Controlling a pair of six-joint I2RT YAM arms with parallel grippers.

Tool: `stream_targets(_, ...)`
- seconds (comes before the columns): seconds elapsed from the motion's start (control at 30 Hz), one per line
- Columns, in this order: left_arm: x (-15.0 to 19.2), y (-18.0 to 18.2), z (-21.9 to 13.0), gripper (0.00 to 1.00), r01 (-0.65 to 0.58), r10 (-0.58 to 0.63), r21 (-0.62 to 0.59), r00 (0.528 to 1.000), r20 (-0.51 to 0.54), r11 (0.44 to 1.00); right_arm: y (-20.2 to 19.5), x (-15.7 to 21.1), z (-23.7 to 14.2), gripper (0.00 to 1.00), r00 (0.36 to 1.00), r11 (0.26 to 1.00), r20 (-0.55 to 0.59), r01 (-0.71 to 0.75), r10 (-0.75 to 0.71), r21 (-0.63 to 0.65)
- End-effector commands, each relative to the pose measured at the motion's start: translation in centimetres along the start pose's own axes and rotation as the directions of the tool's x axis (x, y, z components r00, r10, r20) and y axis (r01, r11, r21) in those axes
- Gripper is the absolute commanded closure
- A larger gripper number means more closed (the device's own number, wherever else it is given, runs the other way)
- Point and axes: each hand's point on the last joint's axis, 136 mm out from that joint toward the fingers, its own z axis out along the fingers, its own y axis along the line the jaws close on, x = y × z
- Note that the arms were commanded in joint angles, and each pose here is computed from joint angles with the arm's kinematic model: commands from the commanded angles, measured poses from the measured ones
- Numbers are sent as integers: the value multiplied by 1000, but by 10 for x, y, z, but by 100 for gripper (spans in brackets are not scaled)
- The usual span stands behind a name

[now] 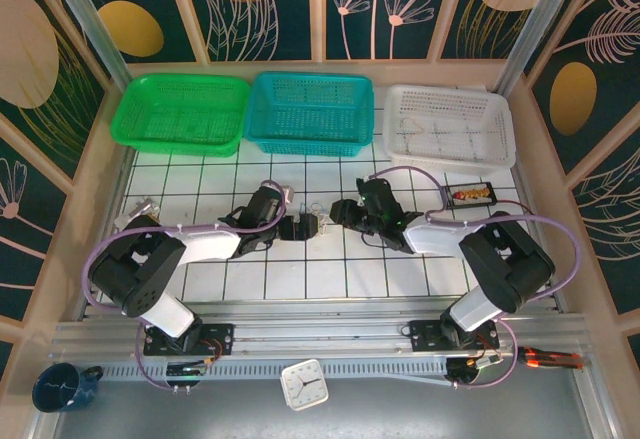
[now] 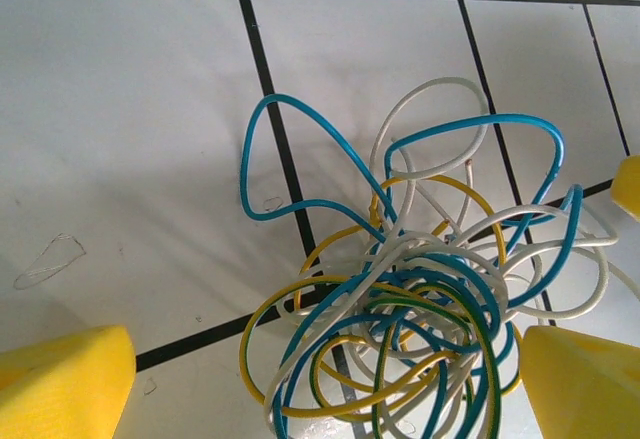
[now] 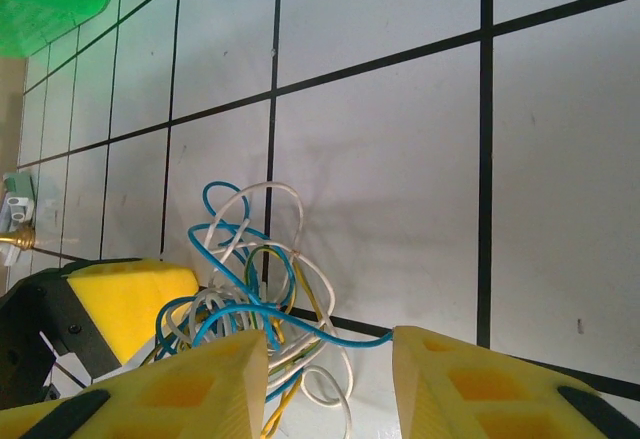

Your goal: Untangle the cables

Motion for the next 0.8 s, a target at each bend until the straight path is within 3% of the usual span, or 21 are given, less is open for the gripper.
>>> stream_targets(0.0,32,30,7,1,6,-14,-91,996,-85,996,9,-10,4,62,1000,999,22,0,0,-32)
stream_targets(0.47,-23,-24,-26,1,23,-26,61,999,39,998,-10,14,25,66,998,999,-44,-49,48,-22)
stream_targets(0.77,-8,-7,-5,1,16,-16,1,1000,-16,1000,-5,6,12,67,999,999,-11,-44,44,-30)
